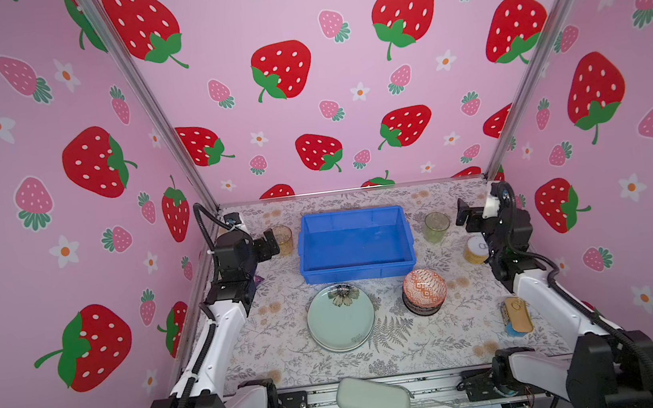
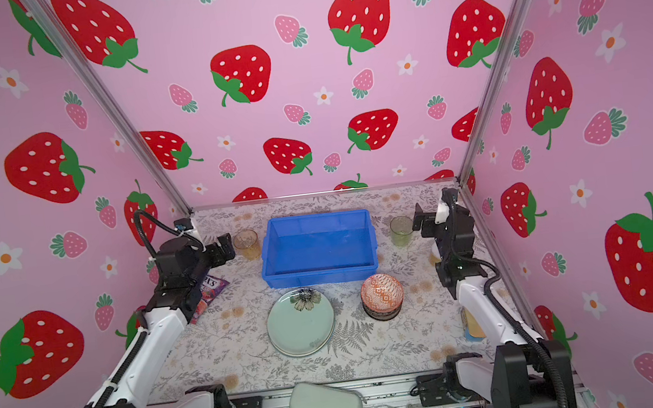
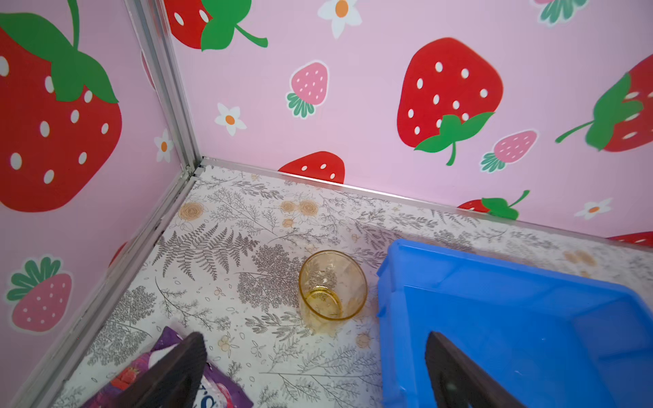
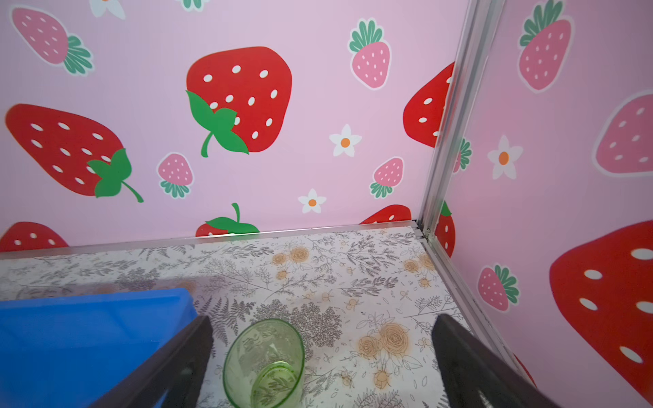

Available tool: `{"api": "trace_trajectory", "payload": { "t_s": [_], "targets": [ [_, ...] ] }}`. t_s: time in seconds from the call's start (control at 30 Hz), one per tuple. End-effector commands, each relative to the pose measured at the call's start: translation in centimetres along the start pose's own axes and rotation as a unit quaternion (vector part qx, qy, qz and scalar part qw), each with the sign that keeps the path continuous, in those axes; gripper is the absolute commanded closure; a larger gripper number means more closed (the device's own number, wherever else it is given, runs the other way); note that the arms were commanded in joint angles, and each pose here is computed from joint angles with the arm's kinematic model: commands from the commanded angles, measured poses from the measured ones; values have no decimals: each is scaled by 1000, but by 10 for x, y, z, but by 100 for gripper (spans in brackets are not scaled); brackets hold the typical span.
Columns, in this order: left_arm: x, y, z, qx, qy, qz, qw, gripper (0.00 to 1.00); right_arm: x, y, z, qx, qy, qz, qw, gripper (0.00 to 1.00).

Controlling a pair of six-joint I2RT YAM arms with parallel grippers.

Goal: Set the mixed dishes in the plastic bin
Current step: 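Move both grippers toward the plate stack from opposite sides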

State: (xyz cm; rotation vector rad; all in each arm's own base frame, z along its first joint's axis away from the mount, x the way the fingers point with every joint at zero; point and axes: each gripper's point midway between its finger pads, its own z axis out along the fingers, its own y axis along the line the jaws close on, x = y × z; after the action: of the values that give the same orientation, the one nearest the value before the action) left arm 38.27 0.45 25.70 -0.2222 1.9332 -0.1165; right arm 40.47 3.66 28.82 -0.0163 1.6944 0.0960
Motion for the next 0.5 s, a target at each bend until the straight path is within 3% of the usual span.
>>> {"api": "trace_trajectory", "payload": {
  "t_s": [0.0, 0.17, 0.47],
  "targets": [
    [16, -8, -27, 27, 56, -70, 996, 1, 17, 23, -10, -51, 111, 57, 991, 1],
    [18, -17, -67, 48, 74, -135, 987, 1, -4, 71, -28, -114, 150, 77, 979, 1],
    [56, -8, -141, 9, 156, -191, 969, 1, 2, 166, -67, -163, 221, -8, 961, 1]
  ]
}}
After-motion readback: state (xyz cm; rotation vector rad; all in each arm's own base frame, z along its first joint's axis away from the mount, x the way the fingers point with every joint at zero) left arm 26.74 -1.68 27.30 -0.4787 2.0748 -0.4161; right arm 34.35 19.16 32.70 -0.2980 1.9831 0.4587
